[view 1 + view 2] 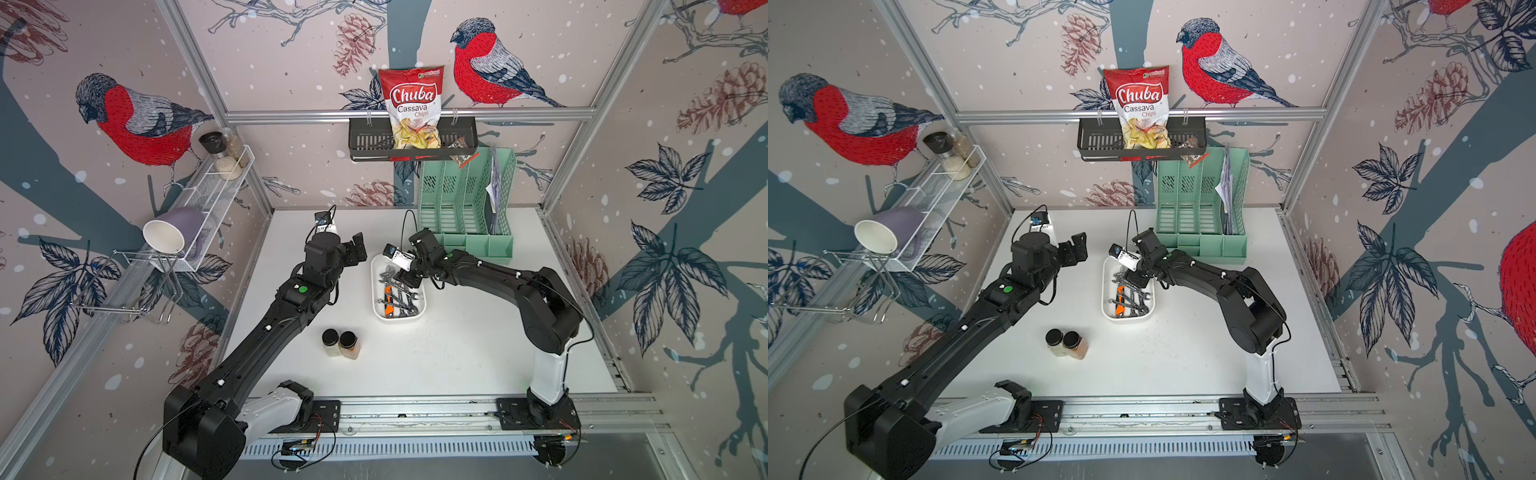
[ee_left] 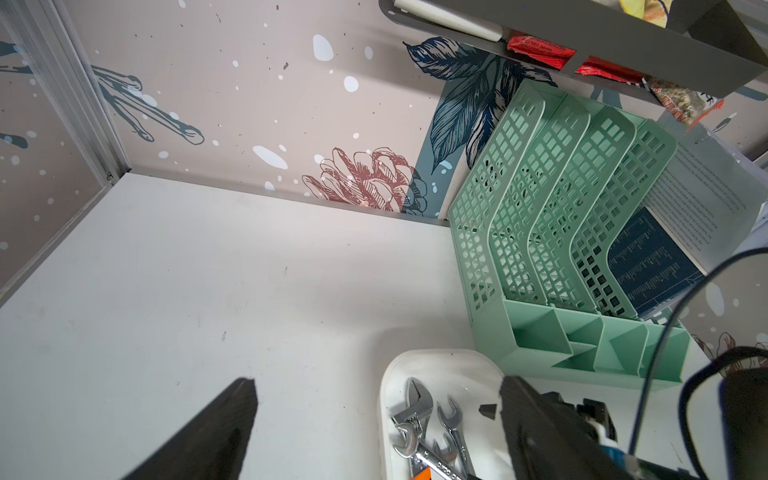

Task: Take out the wrench from the storage box
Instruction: Pick up the wrench from the storage box, then place the wrench at the center of the board, then pick up the wrench from the storage box.

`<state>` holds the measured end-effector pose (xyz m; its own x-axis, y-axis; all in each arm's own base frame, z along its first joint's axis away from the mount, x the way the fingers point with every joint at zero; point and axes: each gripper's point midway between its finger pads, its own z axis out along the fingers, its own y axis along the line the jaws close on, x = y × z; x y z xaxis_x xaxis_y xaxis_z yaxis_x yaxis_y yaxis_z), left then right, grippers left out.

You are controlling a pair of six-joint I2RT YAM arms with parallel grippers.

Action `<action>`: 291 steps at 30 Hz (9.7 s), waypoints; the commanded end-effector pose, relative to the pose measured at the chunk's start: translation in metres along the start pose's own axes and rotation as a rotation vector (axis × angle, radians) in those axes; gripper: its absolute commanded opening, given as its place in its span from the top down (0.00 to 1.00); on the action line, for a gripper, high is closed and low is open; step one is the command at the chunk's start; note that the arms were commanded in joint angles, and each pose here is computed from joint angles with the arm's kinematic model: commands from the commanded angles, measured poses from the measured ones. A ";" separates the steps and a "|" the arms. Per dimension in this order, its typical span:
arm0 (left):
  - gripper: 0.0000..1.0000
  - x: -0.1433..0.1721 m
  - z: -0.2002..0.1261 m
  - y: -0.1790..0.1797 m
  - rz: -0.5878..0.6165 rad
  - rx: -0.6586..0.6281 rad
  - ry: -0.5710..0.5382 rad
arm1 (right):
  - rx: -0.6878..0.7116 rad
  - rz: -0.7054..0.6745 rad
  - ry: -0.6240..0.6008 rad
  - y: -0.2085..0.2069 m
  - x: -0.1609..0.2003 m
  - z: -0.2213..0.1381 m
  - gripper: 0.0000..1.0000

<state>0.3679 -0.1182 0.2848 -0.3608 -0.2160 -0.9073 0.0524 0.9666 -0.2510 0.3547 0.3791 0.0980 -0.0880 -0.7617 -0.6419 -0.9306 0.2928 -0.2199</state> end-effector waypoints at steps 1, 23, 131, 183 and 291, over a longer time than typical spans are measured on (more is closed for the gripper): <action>0.05 -0.003 0.000 0.000 0.008 -0.008 -0.005 | -0.003 -0.015 0.048 0.003 0.008 0.009 0.45; 0.05 0.011 0.011 -0.011 0.018 0.039 0.067 | -0.014 -0.014 0.183 0.024 0.029 0.047 0.60; 0.05 -0.010 -0.009 -0.004 -0.048 -0.003 -0.011 | 0.427 1.016 -0.118 -0.011 0.100 -0.144 0.89; 0.04 -0.003 -0.010 -0.009 0.006 0.004 -0.002 | 0.438 1.000 0.172 0.007 0.169 -0.090 0.54; 0.06 0.017 0.000 0.034 0.006 -0.097 0.104 | 0.171 0.706 0.137 -0.021 -0.027 -0.001 0.99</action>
<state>0.3625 -0.0935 0.2567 -0.4756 -0.1946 -0.8579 -0.0185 0.9772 -0.2114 0.3683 0.4005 0.1157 -0.6711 -0.4591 -0.5821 -0.6224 0.7754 0.1061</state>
